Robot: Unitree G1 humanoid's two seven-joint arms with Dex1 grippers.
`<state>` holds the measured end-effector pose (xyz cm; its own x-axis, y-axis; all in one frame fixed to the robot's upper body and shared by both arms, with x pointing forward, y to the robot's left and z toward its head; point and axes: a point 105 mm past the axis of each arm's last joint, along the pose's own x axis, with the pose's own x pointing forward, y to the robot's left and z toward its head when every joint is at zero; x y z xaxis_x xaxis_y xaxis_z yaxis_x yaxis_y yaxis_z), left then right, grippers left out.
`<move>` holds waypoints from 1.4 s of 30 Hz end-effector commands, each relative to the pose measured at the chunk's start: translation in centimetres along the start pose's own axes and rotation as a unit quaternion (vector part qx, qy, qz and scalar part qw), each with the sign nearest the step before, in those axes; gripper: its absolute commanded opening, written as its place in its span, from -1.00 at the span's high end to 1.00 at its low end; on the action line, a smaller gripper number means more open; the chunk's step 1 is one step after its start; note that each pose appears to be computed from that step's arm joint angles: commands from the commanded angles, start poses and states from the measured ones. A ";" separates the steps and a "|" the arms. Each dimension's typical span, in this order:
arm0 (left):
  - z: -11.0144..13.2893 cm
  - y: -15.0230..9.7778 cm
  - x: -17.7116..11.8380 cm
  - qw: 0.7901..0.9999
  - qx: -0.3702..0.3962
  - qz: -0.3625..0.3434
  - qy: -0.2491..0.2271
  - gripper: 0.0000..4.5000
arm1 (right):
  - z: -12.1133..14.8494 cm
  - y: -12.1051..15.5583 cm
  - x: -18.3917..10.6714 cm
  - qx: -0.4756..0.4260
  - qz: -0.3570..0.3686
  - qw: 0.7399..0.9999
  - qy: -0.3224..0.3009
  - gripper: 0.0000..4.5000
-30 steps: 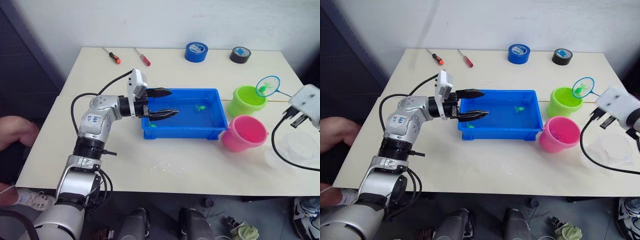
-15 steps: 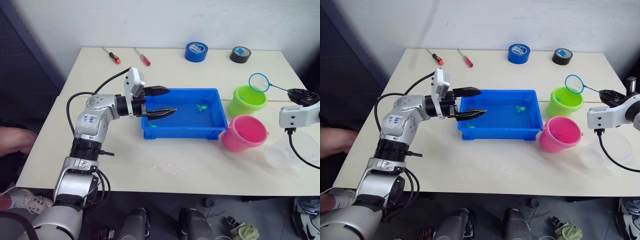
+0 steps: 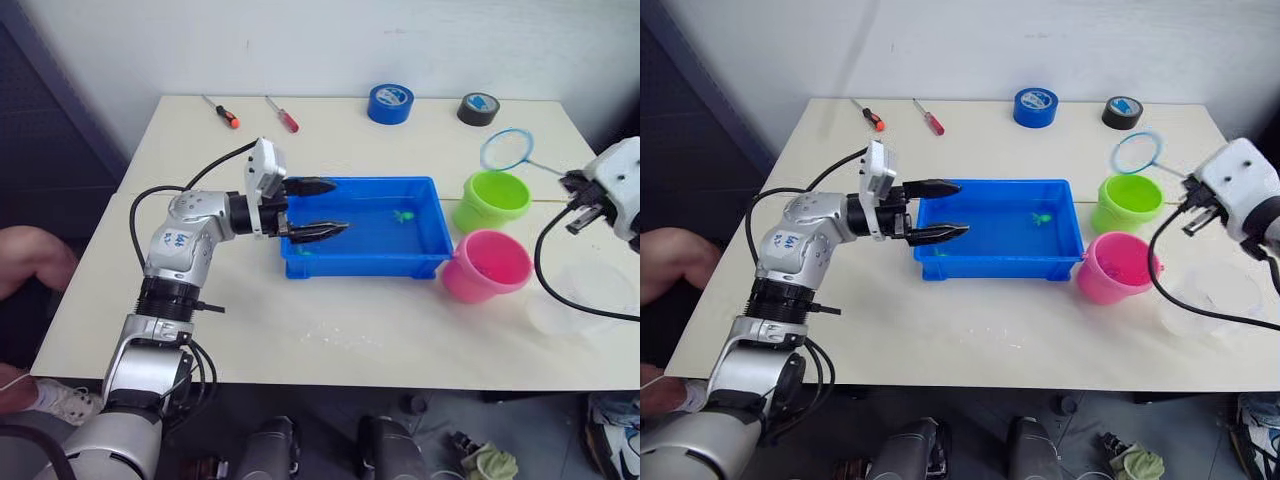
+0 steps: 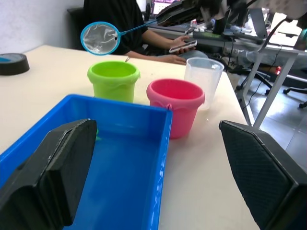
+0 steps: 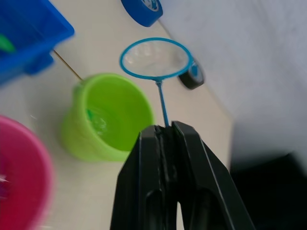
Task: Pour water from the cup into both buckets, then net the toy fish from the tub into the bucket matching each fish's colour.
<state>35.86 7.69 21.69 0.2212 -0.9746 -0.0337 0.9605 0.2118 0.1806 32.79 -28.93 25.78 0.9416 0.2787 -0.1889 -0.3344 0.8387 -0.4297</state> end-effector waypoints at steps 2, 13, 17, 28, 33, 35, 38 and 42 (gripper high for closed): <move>0.0 -0.9 -0.2 1.000 0.010 -0.015 0.004 -0.98 | 1.8 4.3 -1.1 0.174 0.094 0.980 0.005 1.00; -0.3 -1.6 0.1 1.000 0.015 0.001 0.004 -0.98 | -3.4 8.5 0.1 0.274 0.117 0.948 0.112 1.00; -0.2 -1.4 -0.1 1.000 0.018 0.011 0.004 -0.98 | -3.6 8.6 1.2 0.282 0.114 0.946 0.113 1.00; 0.2 -1.2 -0.2 0.999 0.023 0.022 0.001 -0.98 | -4.4 7.6 5.7 0.279 0.059 0.952 0.108 1.00; 0.5 -1.0 -0.3 0.999 0.026 0.028 -0.002 -0.98 | -3.9 6.5 7.0 0.253 0.032 0.964 0.081 1.00; 0.5 -1.0 -0.3 0.999 0.026 0.028 -0.002 -0.98 | -3.2 6.5 7.0 0.232 0.033 0.970 0.064 1.00; 0.4 -0.9 -0.3 0.999 0.026 0.029 -0.002 -0.98 | -1.9 7.3 6.4 0.169 0.052 0.984 0.031 1.00; 0.4 -0.8 -0.2 0.999 0.025 0.029 -0.004 -0.98 | -1.2 8.0 5.2 0.127 0.066 0.990 0.010 1.00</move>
<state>35.15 7.80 20.61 0.2818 -0.9582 -0.0487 0.9444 0.2681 0.1901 35.98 -21.86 18.15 0.8769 0.3567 -0.3222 -0.3967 0.9156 -0.0659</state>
